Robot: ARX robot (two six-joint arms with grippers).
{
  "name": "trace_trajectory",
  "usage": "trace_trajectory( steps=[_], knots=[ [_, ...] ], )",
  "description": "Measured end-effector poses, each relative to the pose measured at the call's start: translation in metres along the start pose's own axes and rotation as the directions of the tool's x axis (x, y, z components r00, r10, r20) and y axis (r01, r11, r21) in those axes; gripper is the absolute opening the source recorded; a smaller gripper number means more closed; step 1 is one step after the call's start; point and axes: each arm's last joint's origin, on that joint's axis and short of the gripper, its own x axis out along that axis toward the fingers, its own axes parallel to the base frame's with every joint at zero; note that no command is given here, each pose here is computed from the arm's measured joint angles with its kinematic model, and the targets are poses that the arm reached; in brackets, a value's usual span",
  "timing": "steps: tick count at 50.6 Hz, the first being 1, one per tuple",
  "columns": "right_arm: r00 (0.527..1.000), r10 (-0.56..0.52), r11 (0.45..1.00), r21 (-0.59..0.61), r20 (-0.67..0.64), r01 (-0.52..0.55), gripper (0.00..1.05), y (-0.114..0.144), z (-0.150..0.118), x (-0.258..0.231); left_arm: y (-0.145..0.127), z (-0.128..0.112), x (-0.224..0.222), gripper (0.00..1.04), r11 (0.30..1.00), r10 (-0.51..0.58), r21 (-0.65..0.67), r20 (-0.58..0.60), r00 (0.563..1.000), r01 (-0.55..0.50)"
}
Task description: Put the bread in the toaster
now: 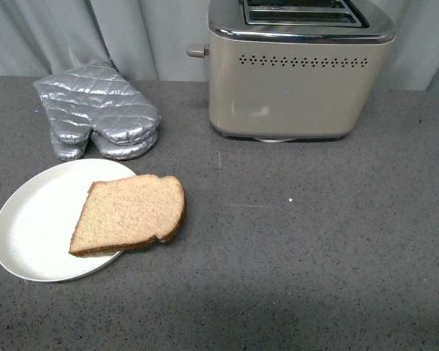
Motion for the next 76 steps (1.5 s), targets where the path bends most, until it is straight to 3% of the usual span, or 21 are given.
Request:
trace_trajectory(
  steps=[46, 51, 56, 71, 76],
  knots=[
    [1.000, 0.000, 1.000, 0.000, 0.000, 0.000, 0.95, 0.000, 0.000, 0.000, 0.000, 0.000, 0.000, 0.98, 1.000, 0.000, 0.000, 0.000, 1.000, 0.000],
    [1.000, 0.000, 1.000, 0.000, 0.000, 0.000, 0.95, 0.000, 0.000, 0.000, 0.001, -0.003, 0.002, 0.98, 0.986, 0.133, -0.073, -0.205, 0.970, -0.151],
    [1.000, 0.000, 1.000, 0.000, 0.002, 0.000, 0.95, 0.000, 0.000, 0.000, 0.000, -0.010, 0.012, 0.98, 0.964, 0.163, -0.144, -0.345, 0.924, -0.224],
    [1.000, 0.000, 1.000, 0.000, 0.002, 0.000, 0.95, 0.000, 0.000, 0.000, 0.008, -0.020, 0.073, 0.98, 0.947, 0.101, -0.221, -0.490, 0.866, -0.235],
    [1.000, 0.000, 1.000, 0.000, 0.002, 0.000, 0.95, 0.000, 0.000, 0.000, 0.011, -0.032, 0.098, 0.98, 0.954, 0.060, -0.205, -0.586, 0.808, -0.219]
  ],
)
